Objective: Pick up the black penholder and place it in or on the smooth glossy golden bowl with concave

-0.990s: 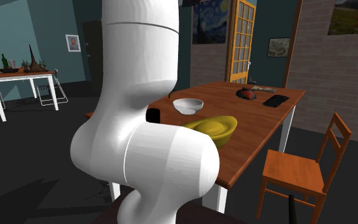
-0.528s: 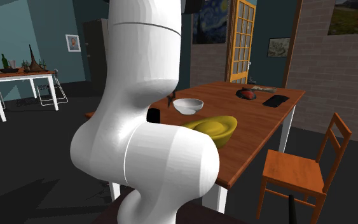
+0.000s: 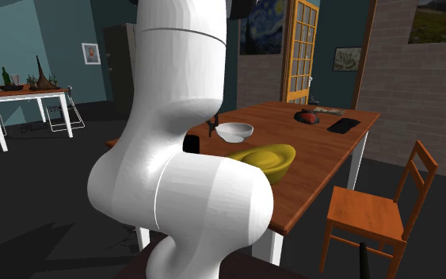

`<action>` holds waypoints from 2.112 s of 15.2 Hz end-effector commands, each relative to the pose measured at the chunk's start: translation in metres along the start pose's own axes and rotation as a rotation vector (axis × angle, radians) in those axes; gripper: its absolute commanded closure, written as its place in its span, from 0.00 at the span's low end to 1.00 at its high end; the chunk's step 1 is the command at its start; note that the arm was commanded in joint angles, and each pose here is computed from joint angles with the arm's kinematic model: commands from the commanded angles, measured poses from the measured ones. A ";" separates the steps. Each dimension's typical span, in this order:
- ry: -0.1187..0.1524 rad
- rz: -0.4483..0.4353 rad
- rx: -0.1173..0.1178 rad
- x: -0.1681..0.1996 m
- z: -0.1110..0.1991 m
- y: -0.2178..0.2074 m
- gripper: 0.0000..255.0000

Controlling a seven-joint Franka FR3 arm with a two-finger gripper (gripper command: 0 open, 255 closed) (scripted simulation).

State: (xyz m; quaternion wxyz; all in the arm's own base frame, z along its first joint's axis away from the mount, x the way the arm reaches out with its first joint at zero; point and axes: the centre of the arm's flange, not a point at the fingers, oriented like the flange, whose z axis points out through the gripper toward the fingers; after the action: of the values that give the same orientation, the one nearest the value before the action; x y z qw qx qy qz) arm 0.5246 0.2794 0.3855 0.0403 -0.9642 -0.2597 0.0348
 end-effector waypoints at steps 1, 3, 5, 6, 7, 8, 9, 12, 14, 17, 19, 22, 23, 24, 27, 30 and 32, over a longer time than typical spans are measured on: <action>0.000 0.000 0.000 0.000 0.000 0.000 0.00; 0.000 0.000 0.000 0.000 0.000 0.000 1.00; 0.000 0.000 0.000 0.000 0.000 0.000 1.00; 0.000 0.000 0.000 0.000 0.000 0.000 1.00; 0.000 0.000 0.000 0.000 0.000 0.000 1.00; 0.000 0.000 0.000 0.000 0.000 0.000 1.00; 0.000 0.000 0.000 0.000 0.000 0.000 1.00; 0.000 0.000 0.000 0.000 -0.005 -0.001 1.00; 0.000 0.000 0.000 -0.001 -0.016 -0.002 1.00; 0.000 0.000 0.000 -0.001 -0.031 -0.003 1.00; 0.000 0.000 0.000 -0.002 -0.042 -0.004 1.00; 0.000 0.000 0.000 -0.003 -0.058 -0.006 1.00; 0.000 0.000 0.000 -0.003 -0.063 -0.006 1.00; 0.000 0.000 0.000 -0.003 -0.068 -0.007 1.00; 0.000 0.000 0.000 -0.004 -0.084 -0.008 1.00; 0.000 0.000 0.000 -0.005 -0.100 -0.010 1.00; 0.000 0.000 0.000 -0.005 -0.110 -0.011 1.00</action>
State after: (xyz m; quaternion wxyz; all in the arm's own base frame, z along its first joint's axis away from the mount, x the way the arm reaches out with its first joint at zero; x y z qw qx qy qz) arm 0.5245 0.2794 0.4903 0.0402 -0.9642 -0.2597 0.0349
